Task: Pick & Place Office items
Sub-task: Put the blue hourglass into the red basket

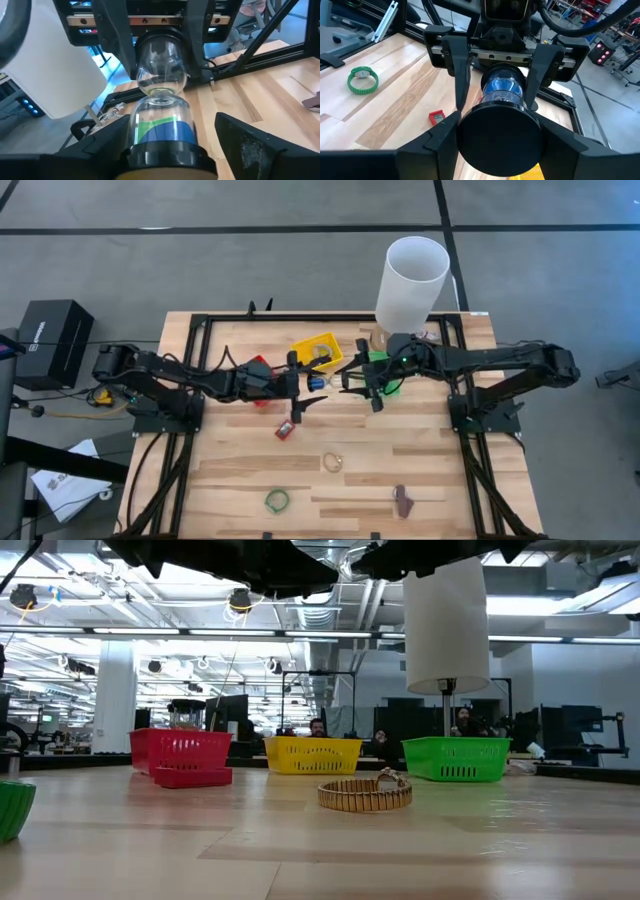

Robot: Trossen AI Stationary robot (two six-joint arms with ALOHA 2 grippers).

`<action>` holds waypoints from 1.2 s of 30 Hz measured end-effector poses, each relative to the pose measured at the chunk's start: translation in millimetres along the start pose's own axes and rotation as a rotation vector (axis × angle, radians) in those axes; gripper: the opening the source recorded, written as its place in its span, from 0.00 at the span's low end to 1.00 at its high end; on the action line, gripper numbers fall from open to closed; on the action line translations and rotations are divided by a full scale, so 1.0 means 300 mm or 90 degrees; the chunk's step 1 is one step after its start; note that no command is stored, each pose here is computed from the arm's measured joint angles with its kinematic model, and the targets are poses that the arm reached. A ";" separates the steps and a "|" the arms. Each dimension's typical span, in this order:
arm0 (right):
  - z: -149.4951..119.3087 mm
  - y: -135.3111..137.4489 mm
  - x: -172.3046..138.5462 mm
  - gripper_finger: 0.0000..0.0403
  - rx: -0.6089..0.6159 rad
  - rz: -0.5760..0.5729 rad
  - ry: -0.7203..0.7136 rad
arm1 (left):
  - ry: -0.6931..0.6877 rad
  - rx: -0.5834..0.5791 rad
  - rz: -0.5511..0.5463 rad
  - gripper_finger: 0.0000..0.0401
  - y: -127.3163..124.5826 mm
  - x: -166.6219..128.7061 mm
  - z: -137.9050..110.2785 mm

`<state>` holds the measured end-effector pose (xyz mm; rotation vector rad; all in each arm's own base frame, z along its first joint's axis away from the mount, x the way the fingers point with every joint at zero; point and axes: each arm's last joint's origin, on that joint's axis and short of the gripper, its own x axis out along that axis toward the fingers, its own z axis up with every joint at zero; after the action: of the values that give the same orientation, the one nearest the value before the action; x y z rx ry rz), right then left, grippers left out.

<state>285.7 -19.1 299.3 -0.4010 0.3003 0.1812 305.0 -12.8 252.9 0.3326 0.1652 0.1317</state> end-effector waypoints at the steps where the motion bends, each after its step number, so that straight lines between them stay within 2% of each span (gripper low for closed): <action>1: 0.000 0.000 0.000 0.51 0.000 0.000 0.000 | 0.000 0.000 0.001 0.67 0.000 0.000 0.000; 6: 0.000 0.000 0.000 0.51 0.000 0.001 0.000 | 0.002 -0.001 0.007 0.58 0.001 0.000 0.000; 12: 0.000 -0.001 0.000 0.51 0.000 -0.002 0.000 | 0.018 -0.002 0.057 0.49 0.009 0.000 -0.003; 16: 0.000 -0.001 0.000 0.51 0.000 -0.003 0.000 | 0.019 -0.002 0.060 0.49 0.009 0.000 -0.003; 20: 0.000 -0.002 0.000 0.51 0.004 -0.009 0.003 | 0.019 -0.002 0.061 0.54 0.009 0.000 -0.003; 25: -0.001 -0.002 0.000 0.54 0.012 -0.009 0.004 | 0.019 -0.002 0.061 0.48 0.009 0.000 -0.003; 36: -0.001 -0.002 0.000 0.51 0.012 -0.011 0.004 | 0.020 -0.004 0.060 0.49 0.009 0.000 -0.003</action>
<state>285.8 -19.8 299.4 -0.3853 0.3050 0.1607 304.4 -10.0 252.9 0.3323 0.1796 0.2312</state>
